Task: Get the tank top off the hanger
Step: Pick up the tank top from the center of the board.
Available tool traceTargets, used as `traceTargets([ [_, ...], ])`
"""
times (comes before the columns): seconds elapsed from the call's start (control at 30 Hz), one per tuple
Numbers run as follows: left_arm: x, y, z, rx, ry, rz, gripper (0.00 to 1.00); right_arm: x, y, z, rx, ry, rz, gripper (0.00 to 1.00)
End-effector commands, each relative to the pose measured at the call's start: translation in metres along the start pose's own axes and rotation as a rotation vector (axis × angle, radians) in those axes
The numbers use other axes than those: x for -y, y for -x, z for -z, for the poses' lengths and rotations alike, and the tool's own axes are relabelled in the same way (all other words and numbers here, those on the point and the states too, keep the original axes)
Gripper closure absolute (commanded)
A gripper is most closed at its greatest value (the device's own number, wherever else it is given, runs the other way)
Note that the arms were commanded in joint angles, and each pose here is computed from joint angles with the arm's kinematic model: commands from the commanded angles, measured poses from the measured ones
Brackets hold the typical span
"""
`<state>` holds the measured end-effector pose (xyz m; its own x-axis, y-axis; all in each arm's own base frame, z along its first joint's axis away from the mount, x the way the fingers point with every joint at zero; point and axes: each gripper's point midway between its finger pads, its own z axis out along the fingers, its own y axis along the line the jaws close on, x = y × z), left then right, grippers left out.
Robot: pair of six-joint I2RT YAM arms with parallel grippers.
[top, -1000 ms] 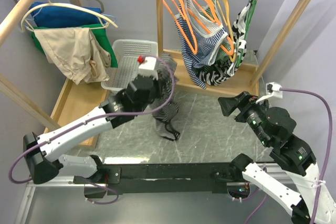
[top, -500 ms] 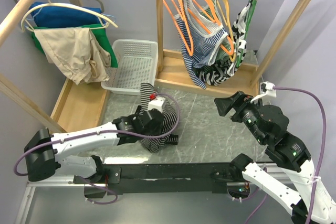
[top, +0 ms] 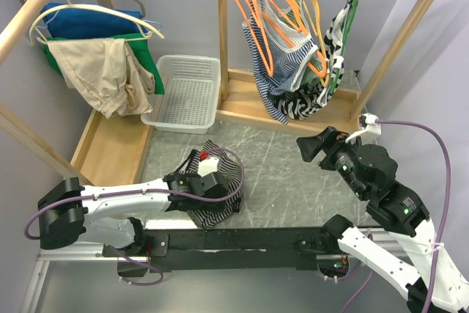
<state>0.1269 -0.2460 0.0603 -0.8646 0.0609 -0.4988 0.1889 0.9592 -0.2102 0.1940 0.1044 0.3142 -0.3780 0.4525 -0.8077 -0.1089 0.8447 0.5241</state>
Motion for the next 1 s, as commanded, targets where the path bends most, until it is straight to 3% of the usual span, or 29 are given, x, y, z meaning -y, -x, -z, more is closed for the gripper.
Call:
traceTargets([
  [0.0,-0.005,0.014,0.020,0.055,0.030,0.070,0.06,-0.003,0.004,-0.001,0.016,0.007,-0.005,0.05],
  [0.03,-0.006,0.020,0.027,0.071,0.031,0.077,0.01,-0.003,0.003,-0.001,0.013,0.009,-0.003,0.05],
  [0.37,-0.036,0.033,0.022,0.134,0.135,0.190,0.04,-0.003,-0.002,-0.002,-0.003,0.017,-0.005,0.05],
  [0.6,-0.049,0.025,-0.009,0.088,0.151,0.284,0.04,-0.007,-0.001,-0.001,-0.006,0.031,-0.002,0.05],
  [0.97,-0.055,-0.017,-0.058,-0.051,0.199,0.267,0.04,-0.007,-0.003,-0.004,-0.012,0.031,0.003,0.05],
])
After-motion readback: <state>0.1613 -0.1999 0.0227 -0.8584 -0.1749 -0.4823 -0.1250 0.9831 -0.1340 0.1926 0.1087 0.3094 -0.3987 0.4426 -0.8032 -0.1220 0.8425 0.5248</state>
